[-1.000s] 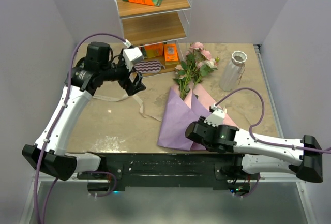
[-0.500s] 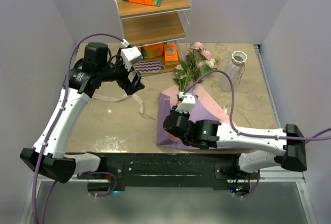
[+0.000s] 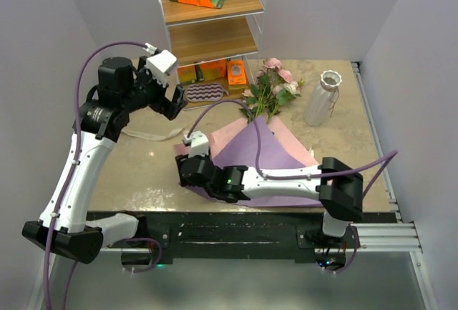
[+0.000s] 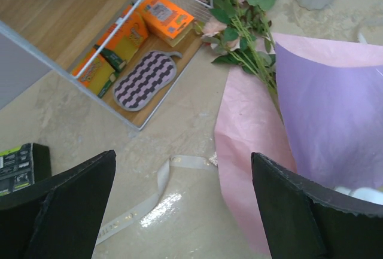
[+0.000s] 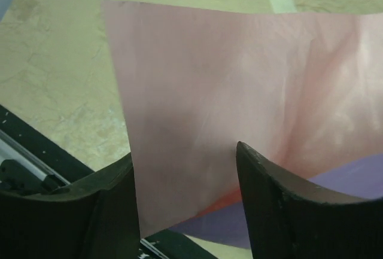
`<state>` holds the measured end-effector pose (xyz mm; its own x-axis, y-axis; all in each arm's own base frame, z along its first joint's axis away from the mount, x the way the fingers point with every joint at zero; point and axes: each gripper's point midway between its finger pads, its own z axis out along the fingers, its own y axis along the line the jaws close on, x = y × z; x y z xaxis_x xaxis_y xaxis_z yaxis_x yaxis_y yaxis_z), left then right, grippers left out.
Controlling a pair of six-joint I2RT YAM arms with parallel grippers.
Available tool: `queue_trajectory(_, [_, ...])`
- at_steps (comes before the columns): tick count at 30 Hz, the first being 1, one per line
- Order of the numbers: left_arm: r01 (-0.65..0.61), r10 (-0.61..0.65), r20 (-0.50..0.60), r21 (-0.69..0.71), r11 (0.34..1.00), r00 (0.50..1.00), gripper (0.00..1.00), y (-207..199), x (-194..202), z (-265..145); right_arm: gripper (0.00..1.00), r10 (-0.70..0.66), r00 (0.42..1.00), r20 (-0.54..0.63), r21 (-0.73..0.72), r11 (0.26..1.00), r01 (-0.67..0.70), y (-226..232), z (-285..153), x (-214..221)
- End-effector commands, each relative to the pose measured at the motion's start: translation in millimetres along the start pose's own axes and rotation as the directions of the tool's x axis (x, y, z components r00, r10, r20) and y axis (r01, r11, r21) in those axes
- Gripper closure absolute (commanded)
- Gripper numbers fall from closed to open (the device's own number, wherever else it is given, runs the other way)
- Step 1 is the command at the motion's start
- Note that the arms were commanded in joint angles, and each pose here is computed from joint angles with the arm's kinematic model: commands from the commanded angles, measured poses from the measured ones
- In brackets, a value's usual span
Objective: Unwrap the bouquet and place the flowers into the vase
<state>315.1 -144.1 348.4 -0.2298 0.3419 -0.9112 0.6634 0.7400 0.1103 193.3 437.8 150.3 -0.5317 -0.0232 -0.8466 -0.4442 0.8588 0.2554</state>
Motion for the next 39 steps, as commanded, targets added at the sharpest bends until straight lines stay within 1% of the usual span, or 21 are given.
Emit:
queue_trajectory(1, [0.032, -0.021, 0.079, -0.132, 0.991, 0.997, 0.01, 28.5, -24.4, -17.8, 0.34, -0.011, 0.998, 0.056, -0.118, 0.993, 0.018, 44.4, 8.5, -39.8])
queue_trajectory(2, [0.034, -0.023, 0.085, -0.141, 0.989, 0.996, 0.01, 30.8, -27.0, -19.6, 0.30, -0.013, 0.998, 0.068, -0.120, 0.993, 0.021, 46.4, 7.7, -46.4])
queue_trajectory(4, [0.041, -0.030, 0.074, -0.158, 0.987, 0.997, 0.01, 34.8, -26.0, -19.3, 0.27, -0.005, 0.995, 0.101, -0.132, 0.991, 0.018, 48.5, 0.0, -63.4])
queue_trajectory(5, [0.042, -0.030, 0.078, -0.165, 0.985, 0.996, 0.01, 36.4, -28.8, -20.8, 0.24, 0.026, 0.991, 0.133, -0.146, 0.989, -0.006, 45.9, -11.0, -83.1])
queue_trajectory(7, [0.041, -0.027, 0.080, -0.175, 0.984, 0.996, 0.01, 39.4, -30.4, -20.3, 0.22, 0.042, 0.987, 0.156, -0.151, 0.988, -0.018, 37.7, -21.5, -95.9])
queue_trajectory(8, [0.040, -0.024, 0.089, -0.176, 0.984, 0.996, 0.01, 39.6, -33.3, -21.1, 0.19, 0.081, 0.977, 0.197, -0.168, 0.985, -0.048, 30.7, -37.9, -120.4])
queue_trajectory(11, [0.042, -0.020, 0.126, -0.169, 0.985, 0.992, 0.02, 39.1, -44.4, -23.0, 0.15, 0.110, 0.971, 0.213, -0.192, 0.979, -0.068, 12.7, -51.0, -135.2])
queue_trajectory(12, [0.041, -0.020, 0.139, -0.147, 0.988, 0.990, 0.03, 35.4, -48.3, -22.9, 0.15, 0.129, 0.963, 0.238, -0.202, 0.976, -0.080, 7.9, -62.9, -147.6])
queue_trajectory(14, [0.043, -0.025, 0.159, -0.113, 0.993, 0.987, 0.05, 30.8, -56.8, -22.2, 0.15, 0.126, 0.958, 0.259, -0.155, 0.984, -0.088, -8.1, -72.7, -157.3])
queue_trajectory(16, [0.032, -0.028, 0.159, -0.026, 0.999, 0.987, 0.05, 19.2, -58.8, -14.1, 0.16, 0.143, 0.942, 0.303, -0.141, 0.985, -0.104, -24.3, -96.5, -173.7])
queue_trajectory(17, [0.011, -0.025, 0.174, 0.081, 0.997, 0.984, 0.04, 1.7, -64.0, -12.9, 0.17, 0.147, 0.934, 0.326, -0.102, 0.988, -0.120, -38.7, -104.0, -179.5])
queue_trajectory(18, [0.010, -0.030, 0.119, 0.168, 0.986, 0.992, 0.02, -8.7, -49.2, -0.6, 0.17, 0.167, 0.921, 0.353, -0.094, 0.985, -0.143, -49.9, -121.0, -190.2])
queue_trajectory(20, [0.040, -0.057, 0.045, 0.310, 0.950, 0.997, 0.01, -33.2, -28.7, 16.9, 0.18, 0.152, 0.918, 0.366, -0.037, 0.988, -0.149, -72.8, -134.8, -189.2])
queue_trajectory(21, [0.069, -0.057, -0.044, 0.396, 0.916, 0.997, 0.01, -47.2, -2.7, 35.0, 0.19, 0.152, 0.911, 0.384, 0.006, 0.986, -0.167, -86.5, -142.1, -190.6])
queue_trajectory(22, [0.073, -0.038, -0.088, 0.450, 0.890, 0.995, 0.01, -65.1, 9.7, 45.6, 0.19, 0.164, 0.900, 0.403, 0.008, 0.983, -0.182, -99.0, -161.7, -195.2])
queue_trajectory(23, [0.112, -0.038, -0.160, 0.483, 0.868, 0.986, 0.01, -76.6, 36.7, 56.9, 0.19, 0.158, 0.903, 0.400, 0.031, 0.982, -0.186, -109.6, -165.1, -188.0])
queue_trajectory(25, [0.113, -0.015, -0.188, 0.523, 0.845, 0.982, 0.01, -90.5, 62.5, 77.4, 0.20, 0.204, 0.878, 0.433, 0.025, 0.971, -0.239, -131.1, -192.9, -190.5])
queue_trajectory(27, [0.133, 0.001, -0.231, 0.561, 0.817, 0.973, 0.01, -102.4, 93.3, 93.0, 0.21, 0.238, 0.869, 0.435, 0.023, 0.961, -0.275, -145.3, -203.1, -180.4])
queue_trajectory(31, [0.159, 0.028, -0.277, 0.628, 0.762, 0.960, 0.01, -124.2, 105.7, 112.5, 0.22, 0.268, 0.866, 0.422, 0.034, 0.950, -0.311, -168.3, -218.2, -161.0])
queue_trajectory(34, [0.155, 0.048, -0.290, 0.634, 0.757, 0.956, 0.01, -131.7, 114.9, 130.5, 0.23, 0.292, 0.861, 0.417, 0.036, 0.941, -0.336, -173.2, -221.7, -157.0])
queue_trajectory(39, [0.185, 0.041, -0.311, 0.660, 0.729, 0.950, 0.01, -141.3, 125.6, 139.5, 0.24, 0.277, 0.875, 0.397, 0.049, 0.946, -0.321, -170.4, -217.6, -154.6])
